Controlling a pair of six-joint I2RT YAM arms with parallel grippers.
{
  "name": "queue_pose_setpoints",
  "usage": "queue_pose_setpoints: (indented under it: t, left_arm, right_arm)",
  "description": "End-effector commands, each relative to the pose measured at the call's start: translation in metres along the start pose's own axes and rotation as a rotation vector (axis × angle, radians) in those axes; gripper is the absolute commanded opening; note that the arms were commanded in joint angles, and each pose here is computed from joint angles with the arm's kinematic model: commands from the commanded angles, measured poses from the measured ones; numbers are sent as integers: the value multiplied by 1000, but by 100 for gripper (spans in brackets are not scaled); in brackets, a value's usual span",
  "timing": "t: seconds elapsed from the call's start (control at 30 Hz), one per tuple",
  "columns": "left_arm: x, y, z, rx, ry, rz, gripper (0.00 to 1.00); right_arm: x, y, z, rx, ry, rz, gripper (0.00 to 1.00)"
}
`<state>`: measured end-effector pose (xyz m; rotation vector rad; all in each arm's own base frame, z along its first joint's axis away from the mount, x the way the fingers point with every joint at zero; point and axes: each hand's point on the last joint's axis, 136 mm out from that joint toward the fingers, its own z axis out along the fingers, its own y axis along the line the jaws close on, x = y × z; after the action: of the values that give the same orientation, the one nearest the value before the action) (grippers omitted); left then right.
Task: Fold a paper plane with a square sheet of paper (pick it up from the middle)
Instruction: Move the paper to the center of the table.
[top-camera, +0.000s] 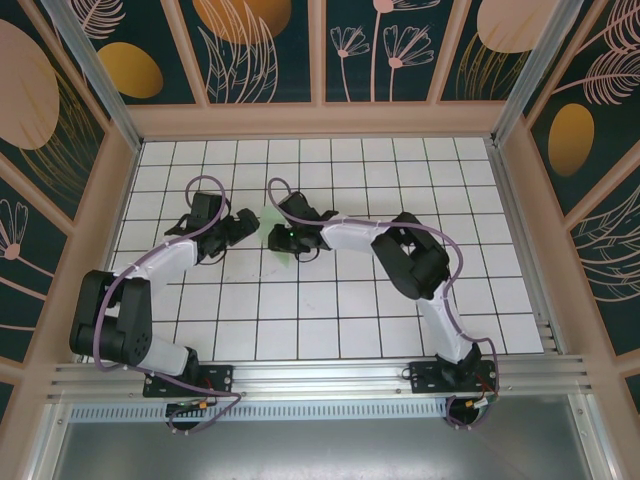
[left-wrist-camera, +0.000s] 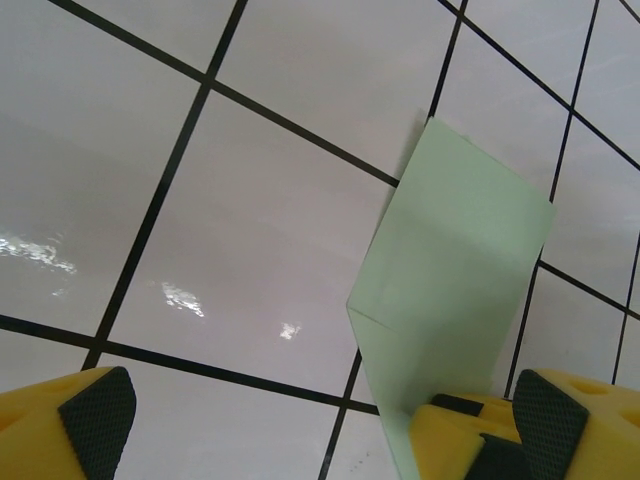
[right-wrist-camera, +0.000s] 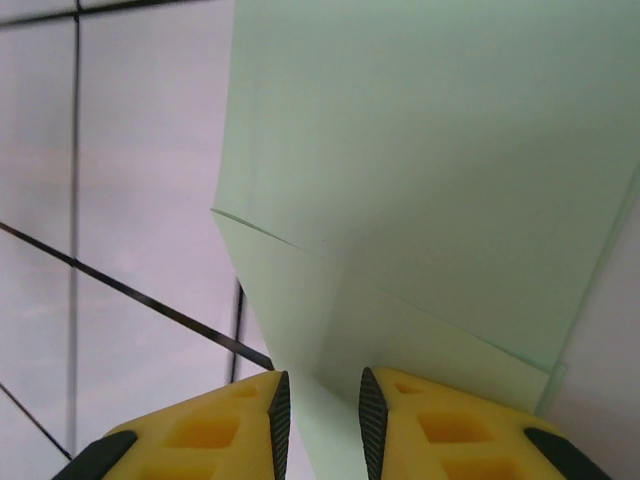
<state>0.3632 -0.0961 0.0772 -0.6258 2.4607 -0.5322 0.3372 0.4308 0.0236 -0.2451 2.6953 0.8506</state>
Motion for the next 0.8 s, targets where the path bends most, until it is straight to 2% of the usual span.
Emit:
queue_pose_setpoints:
  t: [0.0, 0.13, 0.2, 0.3, 0.37, 0.47, 0.6, 0.77]
  left_arm:
    - [3, -4, 2, 38, 17, 16, 99]
    - [8, -13, 1, 97, 40, 53, 99]
    - [11, -20, 1, 141, 57, 61, 99]
    - [14, -32, 0, 211, 70, 63, 98]
    - [14, -39, -1, 256, 65, 60, 98]
    - [10, -45, -3, 292, 46, 33, 99]
    - [4, -49, -6, 306, 25, 6, 98]
    - [-1, -45, -9, 275, -3, -1, 98]
  right_arm:
    - [57, -85, -20, 197, 232, -177, 29]
    - [61, -114, -47, 156, 267, -277, 29]
    - [44, -104, -59, 92, 224, -296, 29]
    - [12, -70, -79, 8, 94, -293, 30]
    - [-6, -56, -93, -12, -7, -201, 30]
    - [-21, -54, -108, -6, -131, 34, 30]
    - [-21, -44, -97, 35, -184, 161, 30]
    - [-32, -51, -63, 151, -158, 229, 26]
